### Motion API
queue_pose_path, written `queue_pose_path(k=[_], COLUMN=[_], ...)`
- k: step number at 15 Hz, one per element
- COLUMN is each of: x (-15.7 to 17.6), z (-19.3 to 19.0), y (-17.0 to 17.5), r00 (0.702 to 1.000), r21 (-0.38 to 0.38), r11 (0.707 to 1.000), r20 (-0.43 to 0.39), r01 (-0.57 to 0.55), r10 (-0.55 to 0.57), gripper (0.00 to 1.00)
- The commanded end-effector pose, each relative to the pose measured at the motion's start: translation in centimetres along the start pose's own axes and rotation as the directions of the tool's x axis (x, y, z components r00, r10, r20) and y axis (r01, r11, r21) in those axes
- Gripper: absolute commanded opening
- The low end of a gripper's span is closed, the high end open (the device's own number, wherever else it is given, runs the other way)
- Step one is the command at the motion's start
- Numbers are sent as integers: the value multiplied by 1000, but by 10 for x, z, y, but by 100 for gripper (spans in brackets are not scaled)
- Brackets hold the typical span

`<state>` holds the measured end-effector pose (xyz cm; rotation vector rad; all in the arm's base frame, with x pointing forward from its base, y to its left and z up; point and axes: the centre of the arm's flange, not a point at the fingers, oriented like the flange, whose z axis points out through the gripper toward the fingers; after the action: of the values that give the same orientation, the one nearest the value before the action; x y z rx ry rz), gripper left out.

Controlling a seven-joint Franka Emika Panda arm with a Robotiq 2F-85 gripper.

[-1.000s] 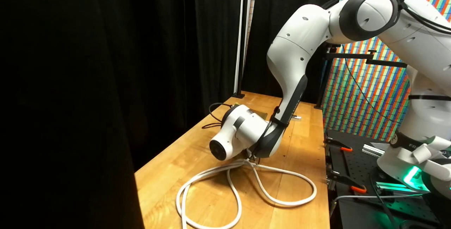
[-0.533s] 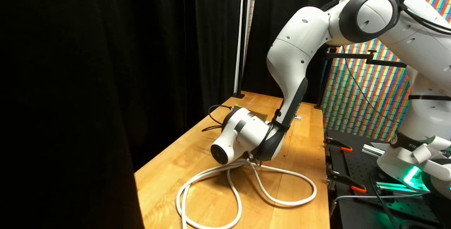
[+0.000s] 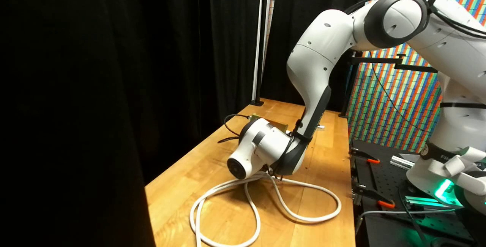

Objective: Place the white adaptor on the white extension cable

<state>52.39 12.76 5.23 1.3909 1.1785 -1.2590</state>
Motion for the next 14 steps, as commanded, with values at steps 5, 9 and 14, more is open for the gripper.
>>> queue_pose_path(k=[5, 9, 14], x=[17, 11, 9], z=[5, 11, 13], y=[21, 31, 30], r00=[1000, 1000, 1000], r21=[-13, -13, 4], r11=[1000, 1000, 1000], r20=[10, 7, -1], r01=[-14, -29, 2], r10=[14, 29, -2], gripper=[23, 23, 23])
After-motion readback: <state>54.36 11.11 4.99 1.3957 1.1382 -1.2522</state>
